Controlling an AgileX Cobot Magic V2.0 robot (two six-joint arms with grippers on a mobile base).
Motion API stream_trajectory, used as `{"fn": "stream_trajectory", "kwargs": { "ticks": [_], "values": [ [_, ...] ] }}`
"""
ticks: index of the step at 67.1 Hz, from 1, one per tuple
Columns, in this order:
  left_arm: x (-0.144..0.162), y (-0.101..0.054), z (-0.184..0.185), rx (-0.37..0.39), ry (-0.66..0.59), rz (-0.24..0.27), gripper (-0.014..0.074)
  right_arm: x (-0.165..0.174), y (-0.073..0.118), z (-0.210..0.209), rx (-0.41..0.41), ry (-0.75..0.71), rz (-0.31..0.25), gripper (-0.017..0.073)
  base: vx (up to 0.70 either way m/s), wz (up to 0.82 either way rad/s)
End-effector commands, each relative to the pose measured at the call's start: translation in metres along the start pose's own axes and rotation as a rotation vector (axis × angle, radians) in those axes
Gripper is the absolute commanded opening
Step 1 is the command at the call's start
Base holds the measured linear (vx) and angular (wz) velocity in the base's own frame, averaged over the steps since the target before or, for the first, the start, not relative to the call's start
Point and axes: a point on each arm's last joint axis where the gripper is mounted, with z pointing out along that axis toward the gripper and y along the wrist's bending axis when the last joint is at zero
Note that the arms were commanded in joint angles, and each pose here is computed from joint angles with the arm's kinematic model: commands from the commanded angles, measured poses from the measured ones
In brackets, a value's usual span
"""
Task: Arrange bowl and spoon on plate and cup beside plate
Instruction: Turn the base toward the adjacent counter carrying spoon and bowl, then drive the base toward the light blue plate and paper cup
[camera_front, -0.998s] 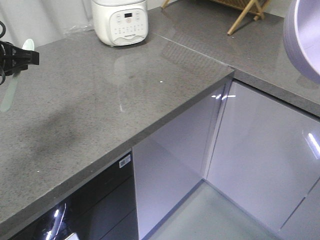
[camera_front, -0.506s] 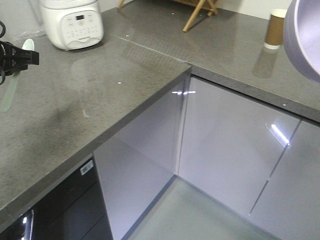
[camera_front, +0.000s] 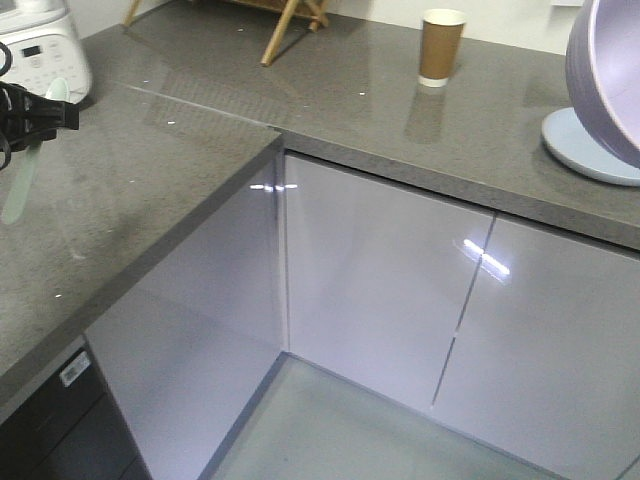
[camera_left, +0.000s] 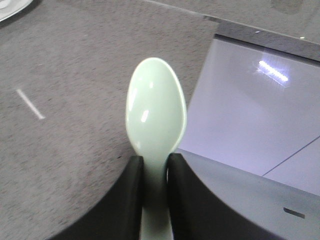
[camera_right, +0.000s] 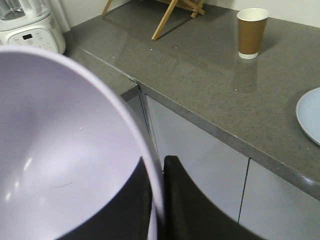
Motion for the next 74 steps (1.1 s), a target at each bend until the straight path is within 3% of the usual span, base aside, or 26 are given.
{"fn": "stream_trajectory", "kwargs": {
  "ticks": [1, 74],
  "values": [
    [-0.0147, -0.0015, -0.0190, -0.001, -0.117, -0.014, -0.0007, -0.0135, 0.0085, -0.0089, -0.003, -0.099, -0.017, -0.0004, 0.02, -0.32],
    [-0.0147, -0.0015, -0.0190, -0.001, -0.117, -0.014, -0.0007, -0.0135, 0.0085, -0.0089, -0.003, -0.099, -0.017, -0.0004, 0.00, -0.25]
  ]
}}
